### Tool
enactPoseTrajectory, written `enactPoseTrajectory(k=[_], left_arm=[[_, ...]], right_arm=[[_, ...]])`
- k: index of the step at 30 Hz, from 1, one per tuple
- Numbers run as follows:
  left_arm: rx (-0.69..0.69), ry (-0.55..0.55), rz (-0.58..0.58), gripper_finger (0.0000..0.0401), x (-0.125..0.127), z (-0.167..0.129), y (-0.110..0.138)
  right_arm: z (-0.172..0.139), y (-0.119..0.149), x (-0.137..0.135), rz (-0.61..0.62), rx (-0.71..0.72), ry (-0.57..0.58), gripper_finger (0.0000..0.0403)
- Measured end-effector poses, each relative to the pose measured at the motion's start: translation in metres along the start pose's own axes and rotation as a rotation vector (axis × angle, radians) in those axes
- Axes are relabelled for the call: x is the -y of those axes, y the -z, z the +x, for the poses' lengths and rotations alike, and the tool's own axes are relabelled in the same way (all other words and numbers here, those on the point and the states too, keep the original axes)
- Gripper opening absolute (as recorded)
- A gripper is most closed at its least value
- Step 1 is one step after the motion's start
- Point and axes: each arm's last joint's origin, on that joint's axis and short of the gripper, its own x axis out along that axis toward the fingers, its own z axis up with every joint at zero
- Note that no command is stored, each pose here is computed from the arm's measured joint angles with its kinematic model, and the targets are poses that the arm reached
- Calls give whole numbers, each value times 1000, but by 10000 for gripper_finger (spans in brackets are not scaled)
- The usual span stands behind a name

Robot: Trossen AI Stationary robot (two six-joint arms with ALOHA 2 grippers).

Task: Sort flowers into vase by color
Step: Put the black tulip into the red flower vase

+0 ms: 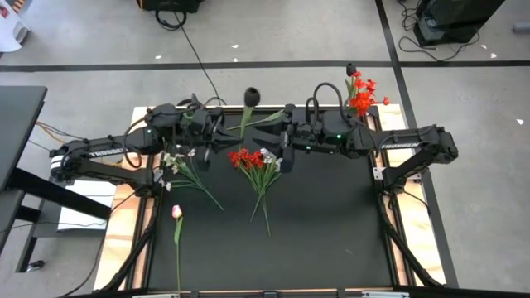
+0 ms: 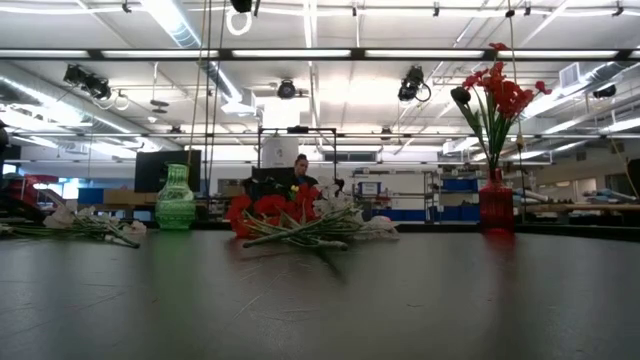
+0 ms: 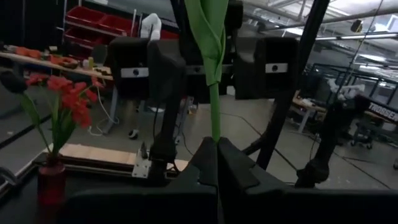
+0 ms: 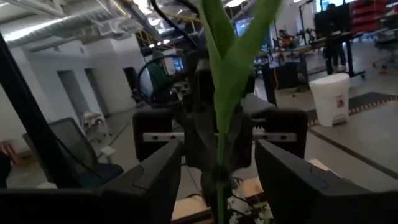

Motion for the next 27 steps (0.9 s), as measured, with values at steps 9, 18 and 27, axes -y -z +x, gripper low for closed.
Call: enactPoseTrajectory(k=[9, 18, 27], left_arm=[[-45, 41, 48, 0, 4, 15, 13], [-64, 40, 13, 0, 3, 22, 19], [-74, 46, 9, 11, 3, 22, 20]], right_arm=[[15, 11, 8, 30, -10, -64, 213], [18, 15, 9, 64, -30, -82, 140], [17, 16, 12, 93, -63, -95, 19]])
